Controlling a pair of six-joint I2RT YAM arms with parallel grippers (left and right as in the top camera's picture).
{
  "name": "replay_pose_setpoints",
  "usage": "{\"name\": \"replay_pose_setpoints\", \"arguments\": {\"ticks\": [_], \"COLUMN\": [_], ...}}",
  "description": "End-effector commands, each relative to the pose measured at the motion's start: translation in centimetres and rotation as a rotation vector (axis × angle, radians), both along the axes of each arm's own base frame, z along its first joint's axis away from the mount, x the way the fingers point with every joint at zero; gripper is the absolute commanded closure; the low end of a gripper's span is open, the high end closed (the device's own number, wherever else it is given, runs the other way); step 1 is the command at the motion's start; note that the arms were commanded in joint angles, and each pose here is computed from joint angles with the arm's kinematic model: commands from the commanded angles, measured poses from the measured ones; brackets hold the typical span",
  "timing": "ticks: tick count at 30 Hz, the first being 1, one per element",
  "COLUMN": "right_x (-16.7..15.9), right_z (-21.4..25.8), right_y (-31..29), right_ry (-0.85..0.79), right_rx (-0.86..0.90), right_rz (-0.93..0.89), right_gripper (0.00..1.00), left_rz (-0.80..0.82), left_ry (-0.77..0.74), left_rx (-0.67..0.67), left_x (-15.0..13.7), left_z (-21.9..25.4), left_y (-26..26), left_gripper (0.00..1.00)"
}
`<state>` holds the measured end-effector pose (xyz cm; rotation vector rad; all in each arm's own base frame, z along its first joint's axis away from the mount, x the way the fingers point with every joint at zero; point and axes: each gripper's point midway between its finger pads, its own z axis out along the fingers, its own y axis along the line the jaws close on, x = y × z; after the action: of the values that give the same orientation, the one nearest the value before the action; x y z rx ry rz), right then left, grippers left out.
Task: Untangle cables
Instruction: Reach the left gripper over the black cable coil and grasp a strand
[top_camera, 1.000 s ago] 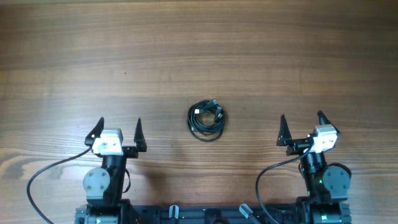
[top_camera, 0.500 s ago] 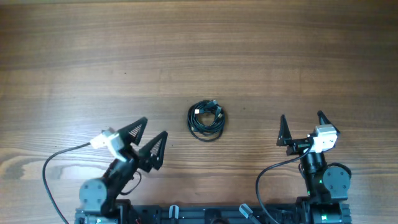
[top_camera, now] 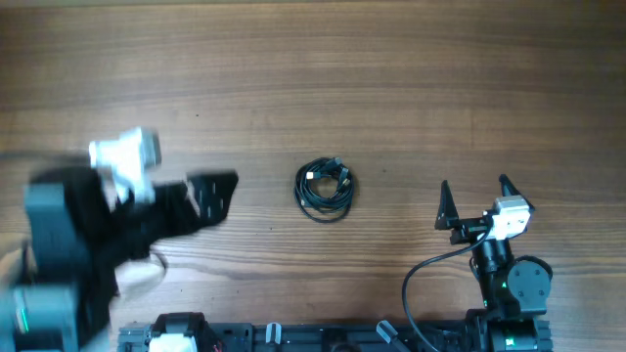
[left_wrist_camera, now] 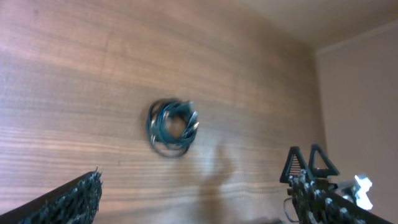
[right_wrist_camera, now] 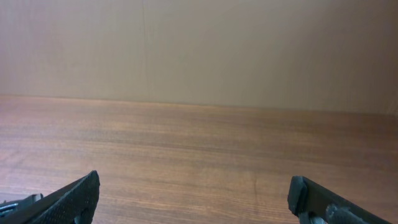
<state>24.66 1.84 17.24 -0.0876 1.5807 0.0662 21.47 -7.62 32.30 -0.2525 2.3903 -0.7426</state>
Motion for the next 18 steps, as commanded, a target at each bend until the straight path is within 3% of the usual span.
{"name": "replay_pose_setpoints", "arguments": {"ticks": [1, 3, 5, 9, 11, 16, 18], "right_x": [0.0, 0.0, 0.0, 0.0, 0.0, 0.0, 0.0], "right_z": [0.2, 0.2, 0.2, 0.2, 0.2, 0.2, 0.2], "right_y": [-0.2, -0.2, -0.2, -0.2, -0.2, -0.2, -0.2], "right_ry": [-0.01, -0.01, -0.01, -0.01, -0.01, -0.01, -0.01], "right_rx": [-0.011, -0.011, -0.011, -0.011, -0.011, -0.011, -0.011], "right_rz": [-0.013, -0.013, -0.013, -0.013, -0.013, -0.013, -0.013], "right_gripper": [0.0, 0.0, 0.0, 0.0, 0.0, 0.0, 0.0], "left_rz": [-0.09, -0.114, -0.147, -0.084, -0.097, -0.229, -0.237], "left_ry": [0.21, 0.388, 0.516, 0.729, 0.716, 0.591, 0.562], "left_rx": [-0.08, -0.156, -0.137, 0.149, 0.23, 0.22, 0.288], "left_x": [2.8, 3.6, 3.7, 3.8, 4.5, 6.2, 6.3], "left_z": [-0.7, -3.2, -5.6, -11.8, -13.1, -13.8, -14.7], "left_y": [-1.6, -2.7, -3.7, -4.4, -5.4, -10.9, -11.4], "left_gripper": [0.0, 0.0, 0.0, 0.0, 0.0, 0.0, 0.0]}}
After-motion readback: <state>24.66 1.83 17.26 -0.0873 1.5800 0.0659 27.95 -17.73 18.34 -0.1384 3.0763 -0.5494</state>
